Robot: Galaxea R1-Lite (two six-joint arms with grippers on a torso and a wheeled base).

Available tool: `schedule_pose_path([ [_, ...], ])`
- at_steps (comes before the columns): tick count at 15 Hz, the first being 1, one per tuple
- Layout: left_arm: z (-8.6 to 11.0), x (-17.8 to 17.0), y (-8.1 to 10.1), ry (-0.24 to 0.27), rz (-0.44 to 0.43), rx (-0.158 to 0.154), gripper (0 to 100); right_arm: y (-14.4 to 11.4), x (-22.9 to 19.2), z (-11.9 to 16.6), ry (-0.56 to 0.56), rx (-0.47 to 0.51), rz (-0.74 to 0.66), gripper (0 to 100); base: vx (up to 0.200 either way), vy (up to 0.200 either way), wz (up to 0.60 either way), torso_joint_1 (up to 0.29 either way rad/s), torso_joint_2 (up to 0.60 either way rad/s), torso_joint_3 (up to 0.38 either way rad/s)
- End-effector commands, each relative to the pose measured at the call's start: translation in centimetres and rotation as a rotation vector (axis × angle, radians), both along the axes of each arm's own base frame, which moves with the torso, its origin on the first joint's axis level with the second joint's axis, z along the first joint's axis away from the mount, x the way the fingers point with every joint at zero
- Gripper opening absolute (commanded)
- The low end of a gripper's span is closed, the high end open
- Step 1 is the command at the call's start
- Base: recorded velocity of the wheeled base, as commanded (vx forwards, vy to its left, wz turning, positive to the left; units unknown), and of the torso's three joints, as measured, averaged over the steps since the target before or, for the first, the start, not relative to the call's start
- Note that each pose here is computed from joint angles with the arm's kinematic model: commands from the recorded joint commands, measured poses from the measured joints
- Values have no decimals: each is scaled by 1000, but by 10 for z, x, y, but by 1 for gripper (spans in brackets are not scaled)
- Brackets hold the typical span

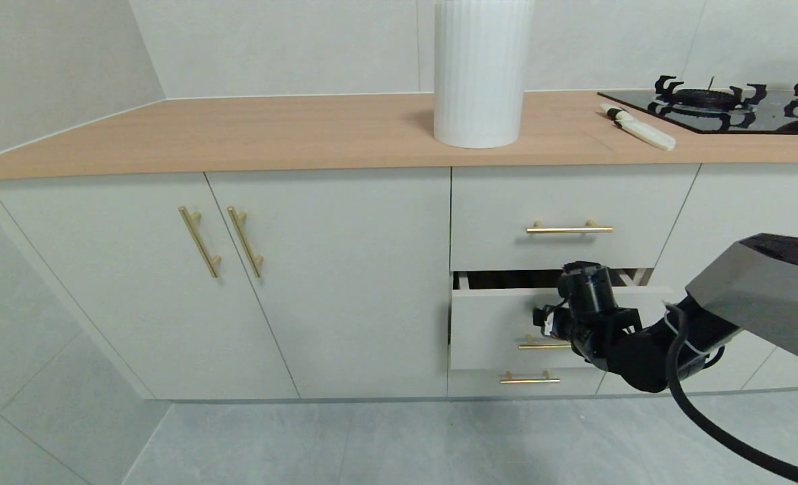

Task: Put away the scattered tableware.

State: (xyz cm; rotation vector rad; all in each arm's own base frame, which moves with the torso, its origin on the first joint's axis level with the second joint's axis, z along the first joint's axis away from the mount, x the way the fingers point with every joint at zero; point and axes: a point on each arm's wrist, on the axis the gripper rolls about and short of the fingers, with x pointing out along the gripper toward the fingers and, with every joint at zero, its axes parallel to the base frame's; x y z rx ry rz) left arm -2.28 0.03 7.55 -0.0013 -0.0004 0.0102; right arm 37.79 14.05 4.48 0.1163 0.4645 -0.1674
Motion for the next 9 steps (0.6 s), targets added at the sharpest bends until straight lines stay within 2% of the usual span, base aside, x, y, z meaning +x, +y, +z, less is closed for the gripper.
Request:
schedule_pose_path([
  [1, 0, 0, 0, 0, 1, 0, 100, -3, 8, -10, 9, -3, -16, 100, 0, 0, 0, 0, 0, 0],
  [5, 0, 0, 0, 0, 1, 0, 100, -15, 24, -23, -36, 12, -54, 100, 0, 0, 0, 0, 0, 0],
  [9, 0, 0, 0, 0, 1, 0, 100, -16, 31, -29, -44, 12, -71, 100, 0, 0, 0, 0, 0, 0],
])
